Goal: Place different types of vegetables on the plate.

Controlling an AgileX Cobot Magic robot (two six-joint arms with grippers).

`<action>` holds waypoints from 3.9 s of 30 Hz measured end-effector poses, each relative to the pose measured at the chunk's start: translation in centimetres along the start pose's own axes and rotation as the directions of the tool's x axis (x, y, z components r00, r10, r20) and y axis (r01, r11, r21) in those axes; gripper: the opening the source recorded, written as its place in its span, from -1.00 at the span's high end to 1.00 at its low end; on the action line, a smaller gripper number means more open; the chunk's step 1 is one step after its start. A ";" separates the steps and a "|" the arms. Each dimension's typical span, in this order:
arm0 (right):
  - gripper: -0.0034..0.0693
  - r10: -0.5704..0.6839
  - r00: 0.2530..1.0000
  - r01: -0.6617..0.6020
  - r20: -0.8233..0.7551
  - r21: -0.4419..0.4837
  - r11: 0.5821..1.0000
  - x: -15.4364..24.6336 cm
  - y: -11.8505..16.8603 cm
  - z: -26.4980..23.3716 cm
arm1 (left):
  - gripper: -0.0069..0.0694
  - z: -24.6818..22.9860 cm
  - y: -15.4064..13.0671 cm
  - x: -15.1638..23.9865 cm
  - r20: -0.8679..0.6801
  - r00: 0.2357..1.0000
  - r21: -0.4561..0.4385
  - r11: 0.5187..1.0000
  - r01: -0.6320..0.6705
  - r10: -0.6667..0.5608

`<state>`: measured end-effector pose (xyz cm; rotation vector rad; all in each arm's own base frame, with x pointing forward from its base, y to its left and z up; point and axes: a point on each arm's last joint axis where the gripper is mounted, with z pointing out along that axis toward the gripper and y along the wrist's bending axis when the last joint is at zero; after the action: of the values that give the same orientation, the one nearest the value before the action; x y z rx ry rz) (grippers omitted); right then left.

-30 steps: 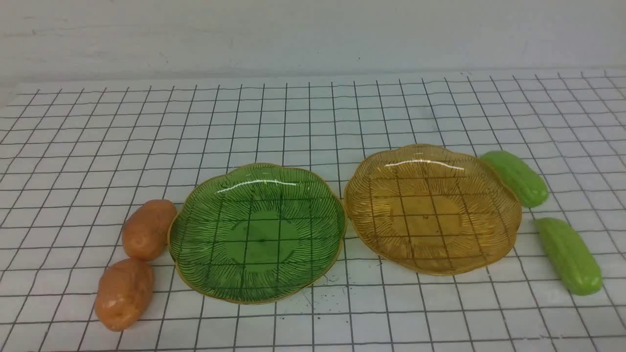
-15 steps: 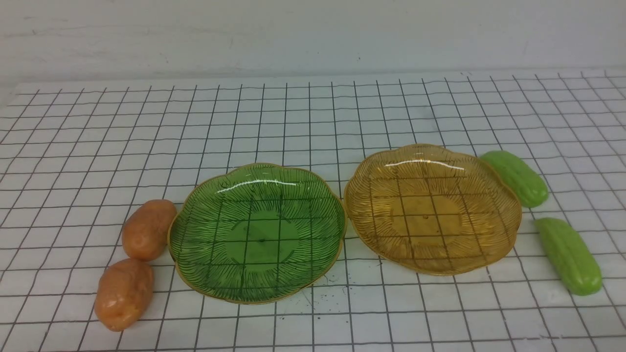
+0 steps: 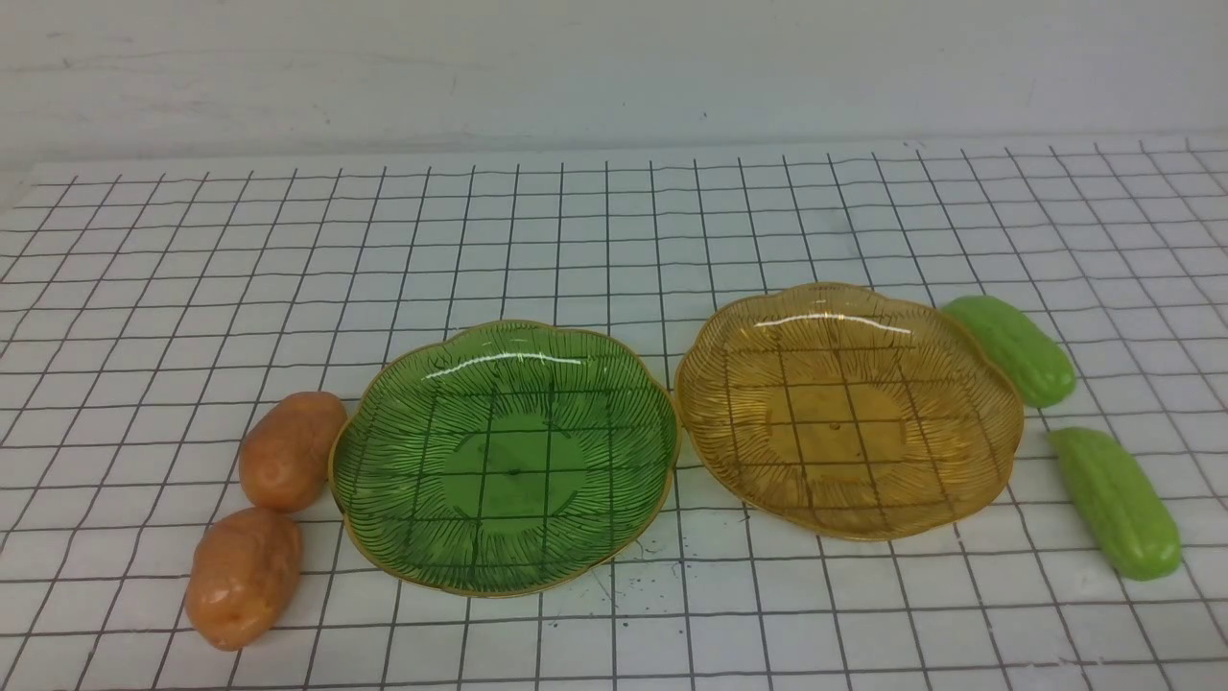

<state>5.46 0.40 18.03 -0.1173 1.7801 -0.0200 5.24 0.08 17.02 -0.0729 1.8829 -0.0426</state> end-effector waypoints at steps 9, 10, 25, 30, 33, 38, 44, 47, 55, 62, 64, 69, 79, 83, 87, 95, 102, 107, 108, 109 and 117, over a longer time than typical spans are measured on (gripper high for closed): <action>0.83 0.000 1.000 0.000 0.000 0.000 1.000 0.0 0.0 0.0 | 0.84 0.0 0.0 0.0 0.000 1.000 -0.002 1.000 -0.007 0.007; 0.83 0.000 1.000 0.000 0.000 0.000 1.000 0.0 0.0 0.0 | 0.84 0.0 0.0 0.0 0.000 1.000 -0.004 1.000 -0.011 0.011; 0.83 0.000 1.000 0.000 0.000 0.000 1.000 0.0 0.0 0.0 | 0.84 0.0 -0.1 0.0 0.000 0.999 0.008 0.999 0.042 -0.042; 0.83 0.347 0.938 -0.346 0.014 -0.067 0.936 -0.2 0.5 0.0 | 0.84 -0.1 -1.3 -0.4 -0.050 0.802 0.141 0.791 0.595 -0.595; 0.83 0.588 0.809 -0.584 0.005 -0.117 0.803 -0.5 0.8 0.0 | 0.84 -0.2 -1.9 -0.8 -0.131 0.542 0.188 0.516 0.836 -0.830; 0.83 0.858 0.513 -0.844 -0.018 -0.192 0.501 -1.3 1.1 -0.1 | 0.84 -0.5 -2.5 -1.6 -0.241 0.190 0.219 0.137 0.966 -0.952; 0.83 0.886 0.463 -0.866 0.014 -0.207 0.455 -1.6 0.8 -0.1 | 0.84 -0.5 -2.0 -2.4 -0.158 0.229 0.293 0.176 0.940 -0.961; 0.83 0.828 0.558 -0.799 0.062 -0.232 0.555 -2.8 0.7 -0.6 | 0.84 -2.2 -2.5 -5.3 -0.099 0.439 0.404 0.367 0.838 -0.893; 0.83 0.498 0.848 -0.452 0.184 -0.240 0.859 -10.7 0.4 -2.0 | 0.84 -2.7 -4.8 -12.2 -0.120 0.849 0.448 0.735 0.509 -0.515; 0.83 0.283 0.918 -0.338 -0.279 -0.175 0.925 -11.9 1.0 3.5 | 0.84 3.3 -5.6 -10.6 -0.574 0.804 0.321 0.860 0.397 -0.157; 0.83 0.239 0.892 -0.314 -0.384 -0.146 0.938 -11.7 0.8 5.0 | 0.84 5.2 -5.2 -10.3 -0.634 0.771 0.307 0.897 0.319 -0.057; 0.81 0.189 0.788 -0.217 -0.586 0.022 0.976 -12.0 -0.9 11.1 | 0.84 9.5 -4.7 -10.5 -0.724 0.687 0.295 0.930 0.220 0.067; 0.29 0.186 0.640 -0.091 -0.745 0.168 0.982 -10.6 -2.6 18.4 | 0.84 11.1 -4.9 -10.1 -0.764 0.644 0.277 0.923 0.269 0.042; -0.15 0.181 0.562 -0.069 -0.807 0.173 0.983 -8.5 -2.6 20.4 | 0.84 11.2 -4.8 -10.2 -0.752 0.658 0.275 0.925 0.261 0.038; -0.46 0.165 0.505 -0.042 -0.848 0.166 0.985 -6.3 -2.6 21.9 | 0.84 11.3 -4.8 -10.3 -0.743 0.668 0.273 0.927 0.256 0.034; -0.60 0.145 0.482 -0.016 -0.864 0.157 0.988 -3.7 -2.6 24.0 | 0.84 11.3 -4.8 -10.3 -0.743 0.668 0.273 0.927 0.255 0.035; -0.58 0.154 0.439 -0.017 -0.885 0.163 0.986 -1.9 -2.4 24.9 | 0.84 11.3 -4.8 -10.3 -0.743 0.668 0.273 0.927 0.255 0.035; -0.25 0.144 0.439 -0.005 -0.887 0.157 0.988 -2.0 -2.5 24.9 | 0.84 11.3 -4.8 -10.3 -0.743 0.668 0.273 0.927 0.255 0.035; -0.18 0.134 0.433 0.010 -0.892 0.154 0.988 -2.3 -2.6 24.9 | 0.84 11.3 -4.8 -10.3 -0.743 0.668 0.273 0.927 0.255 0.035; -0.19 0.133 0.425 0.019 -0.895 0.155 0.988 -2.6 -2.7 24.7 | 0.84 11.3 -4.8 -10.3 -0.743 0.668 0.273 0.927 0.255 0.035; -0.18 0.199 0.496 -0.029 -0.845 0.213 0.977 -10.4 -3.3 22.8 | 0.84 11.3 -4.8 -10.2 -0.744 0.668 0.274 0.927 0.255 0.035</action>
<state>30.04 -0.77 23.58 0.1874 2.8114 -0.1649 19.29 -3.88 23.57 0.0997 2.6625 -0.5881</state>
